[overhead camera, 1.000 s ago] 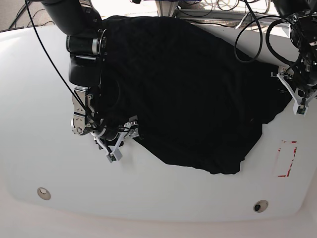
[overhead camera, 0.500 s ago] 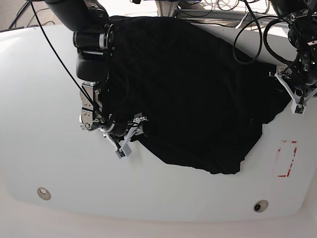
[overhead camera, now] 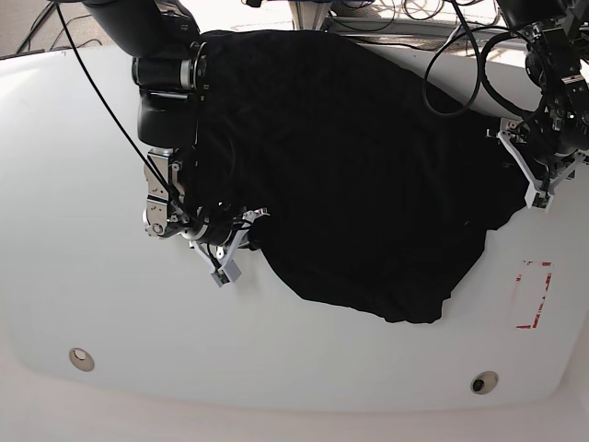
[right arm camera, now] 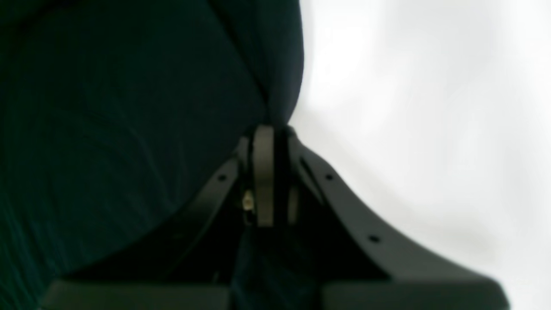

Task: Layout the t-shirt on the table in an organized manner, then fold the t-shirt properly
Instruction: 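Move the left gripper along the shirt edge toward the right gripper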

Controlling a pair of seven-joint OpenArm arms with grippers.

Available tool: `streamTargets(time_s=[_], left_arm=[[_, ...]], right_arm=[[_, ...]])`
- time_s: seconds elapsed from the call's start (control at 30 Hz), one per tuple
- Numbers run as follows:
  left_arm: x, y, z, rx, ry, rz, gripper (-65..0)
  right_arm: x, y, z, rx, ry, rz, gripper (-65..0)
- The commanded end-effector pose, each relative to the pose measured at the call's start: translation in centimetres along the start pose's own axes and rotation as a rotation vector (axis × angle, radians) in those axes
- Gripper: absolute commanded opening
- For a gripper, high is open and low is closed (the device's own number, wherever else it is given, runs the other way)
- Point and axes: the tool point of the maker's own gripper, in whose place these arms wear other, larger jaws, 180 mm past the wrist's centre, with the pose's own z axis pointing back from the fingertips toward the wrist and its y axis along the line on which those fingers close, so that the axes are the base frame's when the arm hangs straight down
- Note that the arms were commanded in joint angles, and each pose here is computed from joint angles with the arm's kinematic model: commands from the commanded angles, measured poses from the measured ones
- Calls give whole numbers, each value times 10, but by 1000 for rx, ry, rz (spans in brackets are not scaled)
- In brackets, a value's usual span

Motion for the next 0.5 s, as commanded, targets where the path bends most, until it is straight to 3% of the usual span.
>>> streamTargets(time_s=[0.0, 0.17, 0.47], left_arm=[[0, 2, 3, 14, -12, 0, -262], [-10, -10, -1, -13, 8, 16, -262], [-37, -38, -8, -78, 62, 59, -262]], right_arm=[[-11, -17, 9, -48, 51, 12, -650], [-35, -39, 28, -103, 49, -33, -650], [-55, -55, 58, -178, 63, -3, -650]])
